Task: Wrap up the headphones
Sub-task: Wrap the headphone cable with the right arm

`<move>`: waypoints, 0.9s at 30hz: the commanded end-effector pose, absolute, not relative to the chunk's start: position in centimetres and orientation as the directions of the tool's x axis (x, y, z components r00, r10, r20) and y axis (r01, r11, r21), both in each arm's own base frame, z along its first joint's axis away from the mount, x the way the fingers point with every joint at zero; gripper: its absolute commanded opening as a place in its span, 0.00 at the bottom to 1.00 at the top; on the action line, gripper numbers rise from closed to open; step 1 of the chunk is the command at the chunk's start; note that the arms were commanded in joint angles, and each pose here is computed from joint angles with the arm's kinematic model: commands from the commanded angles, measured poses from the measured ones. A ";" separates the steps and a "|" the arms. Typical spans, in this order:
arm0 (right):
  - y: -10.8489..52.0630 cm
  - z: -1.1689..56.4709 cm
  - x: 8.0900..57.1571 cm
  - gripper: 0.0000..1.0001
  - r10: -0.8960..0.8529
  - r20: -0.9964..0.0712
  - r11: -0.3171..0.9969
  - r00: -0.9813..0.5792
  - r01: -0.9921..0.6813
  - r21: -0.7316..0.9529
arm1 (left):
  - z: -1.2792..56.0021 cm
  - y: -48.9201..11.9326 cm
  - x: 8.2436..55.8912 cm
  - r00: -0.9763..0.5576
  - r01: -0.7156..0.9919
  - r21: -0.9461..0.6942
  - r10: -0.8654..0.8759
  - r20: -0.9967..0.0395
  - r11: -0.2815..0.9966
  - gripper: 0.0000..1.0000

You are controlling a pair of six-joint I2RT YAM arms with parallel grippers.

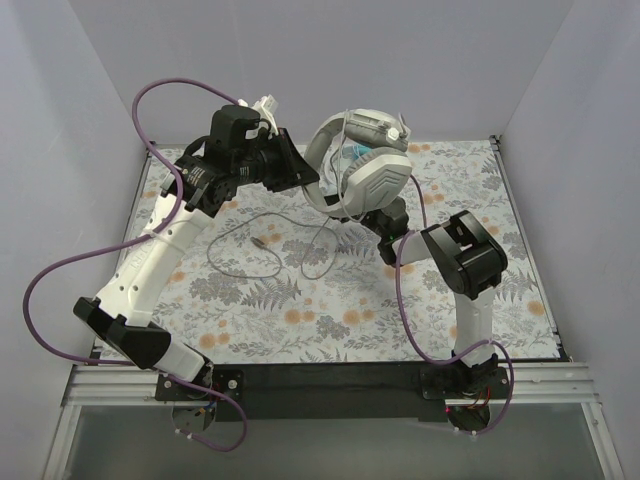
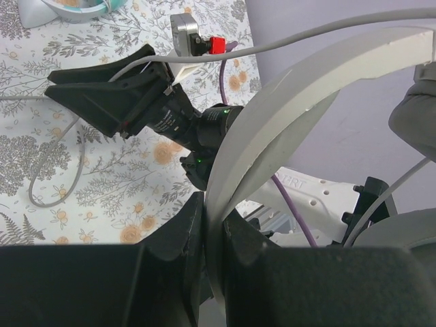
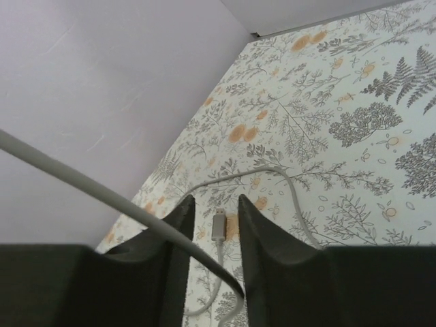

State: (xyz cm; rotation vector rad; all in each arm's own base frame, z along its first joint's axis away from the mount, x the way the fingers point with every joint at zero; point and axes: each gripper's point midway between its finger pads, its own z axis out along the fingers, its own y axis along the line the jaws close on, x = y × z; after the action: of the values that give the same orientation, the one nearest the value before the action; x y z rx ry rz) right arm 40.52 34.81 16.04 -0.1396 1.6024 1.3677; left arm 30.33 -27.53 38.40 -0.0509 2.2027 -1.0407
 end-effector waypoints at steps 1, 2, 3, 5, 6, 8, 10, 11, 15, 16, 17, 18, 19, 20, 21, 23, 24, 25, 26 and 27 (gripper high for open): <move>34.2 24.2 39.9 0.35 0.652 -0.700 0.245 -0.292 -0.793 0.558 | 42.2 -27.4 30.0 -0.710 0.295 -0.732 -0.371 -0.598 0.615 0.00; 34.1 23.9 39.9 0.30 0.653 -0.698 0.251 -0.294 -0.786 0.565 | 42.5 -27.4 30.0 -0.705 0.299 -0.730 -0.373 -0.603 0.615 0.00; 33.8 23.3 39.7 0.26 0.648 -0.698 0.259 -0.304 -0.774 0.577 | 42.5 -27.4 30.0 -0.704 0.299 -0.730 -0.375 -0.604 0.615 0.00; 33.4 22.7 39.3 0.10 0.648 -0.697 0.271 -0.306 -0.763 0.587 | 42.6 -27.2 30.1 -0.698 0.296 -0.727 -0.379 -0.608 0.620 0.00; 32.8 21.5 38.7 0.05 0.640 -0.697 0.285 -0.322 -0.743 0.605 | 42.7 -27.1 30.1 -0.693 0.295 -0.726 -0.383 -0.610 0.622 0.00; 31.8 20.6 38.3 0.01 0.642 -0.697 0.314 -0.320 -0.719 0.620 | 42.9 -26.8 30.3 -0.681 0.294 -0.722 -0.393 -0.618 0.626 0.00; 31.3 19.9 37.2 0.01 0.622 -0.712 0.330 -0.327 -0.715 0.617 | 43.0 -26.8 30.3 -0.676 0.294 -0.722 -0.398 -0.620 0.626 0.00; 31.1 19.6 36.9 0.01 0.614 -0.715 0.335 -0.335 -0.710 0.620 | 43.3 -26.7 30.3 -0.666 0.301 -0.723 -0.405 -0.626 0.622 0.00; 30.3 18.5 35.3 0.01 0.594 -0.722 0.349 -0.355 -0.695 0.629 | 43.8 -26.7 30.5 -0.654 0.307 -0.732 -0.424 -0.627 0.609 0.00; 30.3 17.8 34.7 0.01 0.581 -0.725 0.351 -0.370 -0.689 0.633 | 43.6 -26.7 30.6 -0.654 0.302 -0.733 -0.427 -0.624 0.609 0.00; 30.2 17.6 34.4 0.01 0.573 -0.730 0.356 -0.372 -0.690 0.631 | 43.8 -26.8 30.6 -0.648 0.310 -0.734 -0.430 -0.629 0.605 0.00; 30.1 17.8 34.1 0.01 0.570 -0.733 0.357 -0.372 -0.691 0.629 | 43.7 -26.6 30.8 -0.640 0.304 -0.733 -0.439 -0.631 0.609 0.00; 30.1 17.7 33.8 0.01 0.564 -0.733 0.355 -0.380 -0.690 0.631 | 43.3 -26.6 31.0 -0.643 0.294 -0.733 -0.440 -0.627 0.613 0.00; 29.9 17.4 33.2 0.01 0.557 -0.732 0.355 -0.392 -0.685 0.636 | 43.3 -26.6 31.2 -0.636 0.296 -0.732 -0.446 -0.630 0.613 0.00; 29.9 17.4 32.9 0.01 0.553 -0.732 0.353 -0.399 -0.683 0.639 | 43.3 -26.5 31.5 -0.624 0.292 -0.729 -0.454 -0.636 0.620 0.00; 30.1 16.8 31.9 0.01 0.520 -0.739 0.363 -0.427 -0.673 0.645 | 42.8 -26.3 32.0 -0.610 0.279 -0.722 -0.464 -0.642 0.633 0.00; 30.2 16.4 31.6 0.01 0.498 -0.755 0.382 -0.426 -0.674 0.633 | 42.6 -26.0 32.4 -0.596 0.267 -0.716 -0.474 -0.649 0.645 0.00; 30.5 16.1 31.0 0.01 0.477 -0.765 0.394 -0.433 -0.673 0.626 | 42.6 -25.8 32.5 -0.587 0.265 -0.714 -0.479 -0.653 0.648 0.00; 30.7 14.9 30.6 0.01 0.440 -0.769 0.419 -0.464 -0.651 0.633 | 42.3 -25.7 32.8 -0.578 0.260 -0.714 -0.487 -0.655 0.650 0.00; 30.7 15.3 30.0 0.01 0.426 -0.778 0.425 -0.461 -0.658 0.622 | 42.3 -25.7 33.0 -0.570 0.255 -0.713 -0.494 -0.656 0.653 0.00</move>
State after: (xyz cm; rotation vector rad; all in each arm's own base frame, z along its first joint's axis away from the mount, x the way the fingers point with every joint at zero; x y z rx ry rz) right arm 31.05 29.99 10.52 -0.0918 1.8003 1.2719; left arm 32.96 -26.77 36.57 -0.1472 2.1514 -0.9402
